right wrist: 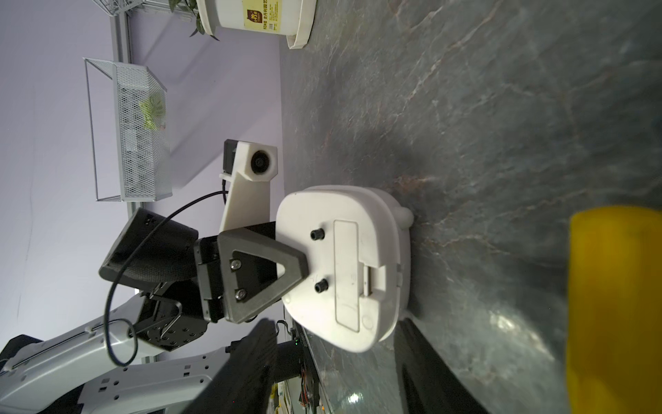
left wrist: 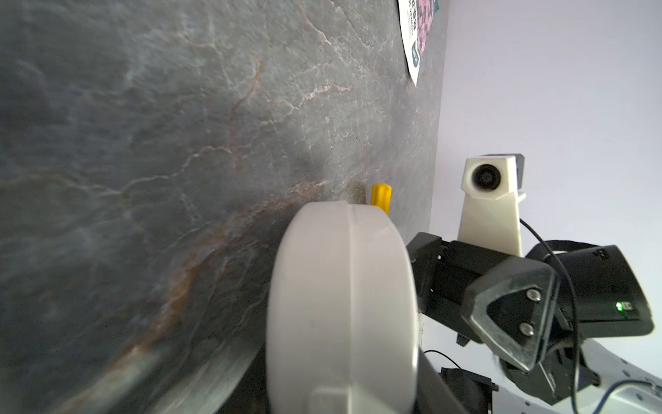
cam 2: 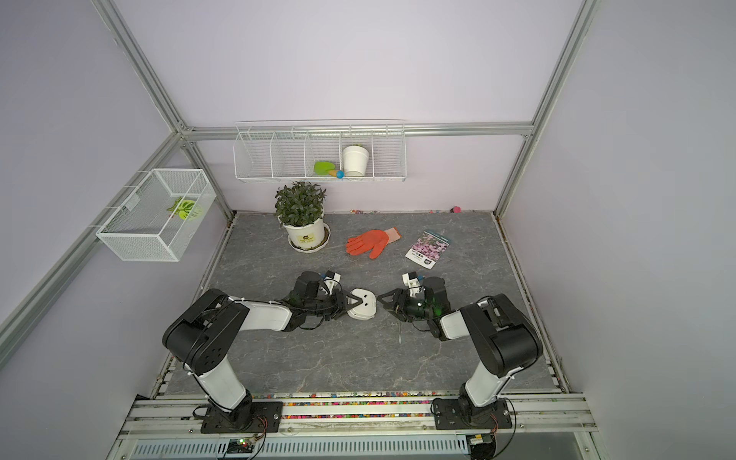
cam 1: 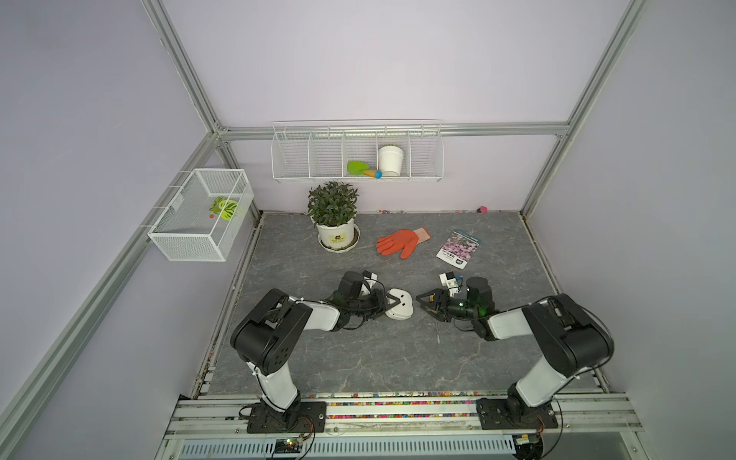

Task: Remove the battery from the alarm
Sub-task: Remove the cover from the alarm.

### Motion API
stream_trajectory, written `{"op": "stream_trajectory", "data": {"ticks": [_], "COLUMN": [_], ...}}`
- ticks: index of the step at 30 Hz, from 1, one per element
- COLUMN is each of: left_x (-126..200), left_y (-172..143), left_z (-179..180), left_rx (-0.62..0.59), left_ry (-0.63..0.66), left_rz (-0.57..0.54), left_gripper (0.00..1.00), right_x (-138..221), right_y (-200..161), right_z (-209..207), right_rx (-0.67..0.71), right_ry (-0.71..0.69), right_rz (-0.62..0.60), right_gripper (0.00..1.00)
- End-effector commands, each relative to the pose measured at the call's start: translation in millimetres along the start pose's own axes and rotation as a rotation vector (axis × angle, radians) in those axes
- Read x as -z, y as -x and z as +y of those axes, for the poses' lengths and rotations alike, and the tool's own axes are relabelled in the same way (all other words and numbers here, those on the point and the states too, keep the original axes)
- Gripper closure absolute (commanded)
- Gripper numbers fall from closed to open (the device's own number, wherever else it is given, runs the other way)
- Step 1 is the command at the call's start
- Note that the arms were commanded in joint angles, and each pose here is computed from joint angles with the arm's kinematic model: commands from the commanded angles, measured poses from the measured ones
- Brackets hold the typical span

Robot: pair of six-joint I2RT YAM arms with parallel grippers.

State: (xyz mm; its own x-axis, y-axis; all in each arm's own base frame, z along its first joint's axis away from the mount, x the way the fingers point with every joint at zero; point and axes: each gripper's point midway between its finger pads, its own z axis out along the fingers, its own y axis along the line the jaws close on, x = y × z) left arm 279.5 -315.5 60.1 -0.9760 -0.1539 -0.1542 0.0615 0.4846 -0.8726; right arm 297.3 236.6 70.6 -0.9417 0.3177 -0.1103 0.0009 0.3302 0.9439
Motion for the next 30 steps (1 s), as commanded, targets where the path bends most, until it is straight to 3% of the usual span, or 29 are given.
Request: {"op": "stream_trajectory", "data": {"ticks": [1,30], "left_x": [-6.1,-8.8], "left_y": [1.0,1.6], "left_z": [2.5,6.6], "left_rx": [-0.040,-0.032], "left_ry": [0.003,0.028], "left_rz": [0.010,0.019], "left_gripper": [0.90,0.90], "right_x": [-6.4,-24.0], "right_y": [5.8,4.4], "right_z": [3.5,14.1], "right_rx": [0.014,0.028], "right_ry": [0.066,0.110], "right_rz": [-0.026,0.007], "right_gripper": [0.43,0.59]}}
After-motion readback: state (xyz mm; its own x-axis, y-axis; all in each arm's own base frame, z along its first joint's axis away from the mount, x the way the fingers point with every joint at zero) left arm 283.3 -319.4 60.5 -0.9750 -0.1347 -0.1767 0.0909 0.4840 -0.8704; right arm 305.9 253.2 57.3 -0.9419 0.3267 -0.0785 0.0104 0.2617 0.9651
